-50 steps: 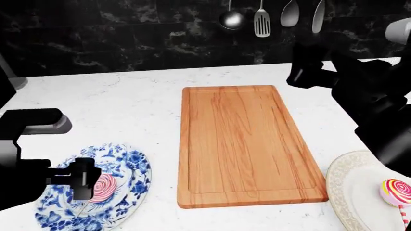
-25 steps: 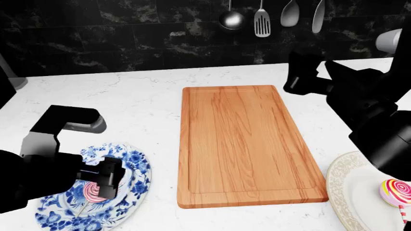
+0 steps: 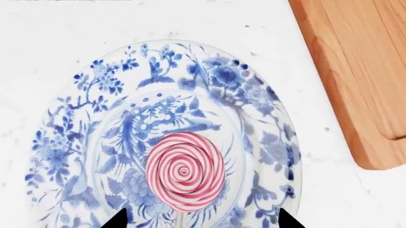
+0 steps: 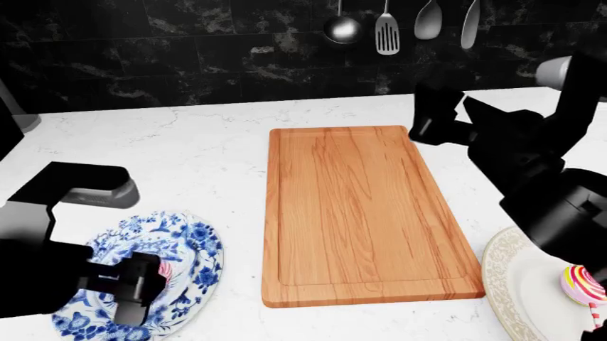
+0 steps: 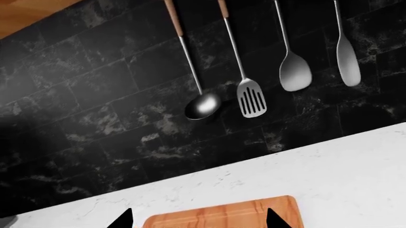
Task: Move the dessert items from the plate to the tray.
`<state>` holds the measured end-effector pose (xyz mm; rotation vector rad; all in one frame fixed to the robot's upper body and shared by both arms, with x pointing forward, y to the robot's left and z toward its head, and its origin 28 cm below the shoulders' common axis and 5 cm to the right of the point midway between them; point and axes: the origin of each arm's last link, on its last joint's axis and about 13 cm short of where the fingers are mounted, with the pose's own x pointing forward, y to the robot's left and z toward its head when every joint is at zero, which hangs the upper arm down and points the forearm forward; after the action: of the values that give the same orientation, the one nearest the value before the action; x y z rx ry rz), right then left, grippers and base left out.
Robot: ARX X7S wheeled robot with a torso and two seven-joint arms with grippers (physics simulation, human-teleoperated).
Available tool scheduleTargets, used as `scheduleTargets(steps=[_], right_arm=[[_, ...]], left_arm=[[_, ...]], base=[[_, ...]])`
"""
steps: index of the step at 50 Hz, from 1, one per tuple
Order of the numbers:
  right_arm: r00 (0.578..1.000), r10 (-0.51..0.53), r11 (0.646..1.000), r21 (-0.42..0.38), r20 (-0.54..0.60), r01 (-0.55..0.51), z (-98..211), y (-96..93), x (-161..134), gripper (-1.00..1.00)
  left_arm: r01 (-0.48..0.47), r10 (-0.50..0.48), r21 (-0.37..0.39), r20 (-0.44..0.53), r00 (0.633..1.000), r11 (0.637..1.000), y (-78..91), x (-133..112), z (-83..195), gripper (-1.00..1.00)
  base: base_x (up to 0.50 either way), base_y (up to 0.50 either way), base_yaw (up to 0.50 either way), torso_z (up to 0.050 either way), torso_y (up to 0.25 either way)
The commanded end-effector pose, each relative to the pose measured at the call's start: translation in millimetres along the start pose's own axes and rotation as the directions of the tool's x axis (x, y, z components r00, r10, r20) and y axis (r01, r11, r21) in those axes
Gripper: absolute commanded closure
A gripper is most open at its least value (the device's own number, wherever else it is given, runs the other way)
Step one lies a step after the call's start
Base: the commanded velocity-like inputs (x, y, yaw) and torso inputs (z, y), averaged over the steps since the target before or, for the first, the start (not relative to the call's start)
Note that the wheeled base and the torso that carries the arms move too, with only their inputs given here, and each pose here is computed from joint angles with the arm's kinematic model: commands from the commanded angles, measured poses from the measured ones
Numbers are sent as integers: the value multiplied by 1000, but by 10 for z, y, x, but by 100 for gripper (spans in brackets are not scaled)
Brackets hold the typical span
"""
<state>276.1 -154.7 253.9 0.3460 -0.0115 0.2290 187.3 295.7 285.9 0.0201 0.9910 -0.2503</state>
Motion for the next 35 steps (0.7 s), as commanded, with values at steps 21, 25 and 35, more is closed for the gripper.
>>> scheduleTargets(steps=[21, 25, 35], right_arm=[[1000, 24, 1000, 10, -7, -24, -110, -40, -9, -100], [1000, 21, 1000, 9, -7, -21, -118, -46, -16, -100], [1000, 21, 1000, 10, -9, -21, -126, -44, -15, -100]], left_arm=[[-24, 21, 76, 39, 999, 997, 42, 212, 88, -100], [-24, 19, 98, 43, 999, 995, 43, 234, 89, -100], [-38, 35, 89, 39, 999, 995, 58, 244, 55, -100]], base=[[0, 0, 0, 1, -24], [0, 0, 0, 0, -158], [0, 0, 0, 0, 0]])
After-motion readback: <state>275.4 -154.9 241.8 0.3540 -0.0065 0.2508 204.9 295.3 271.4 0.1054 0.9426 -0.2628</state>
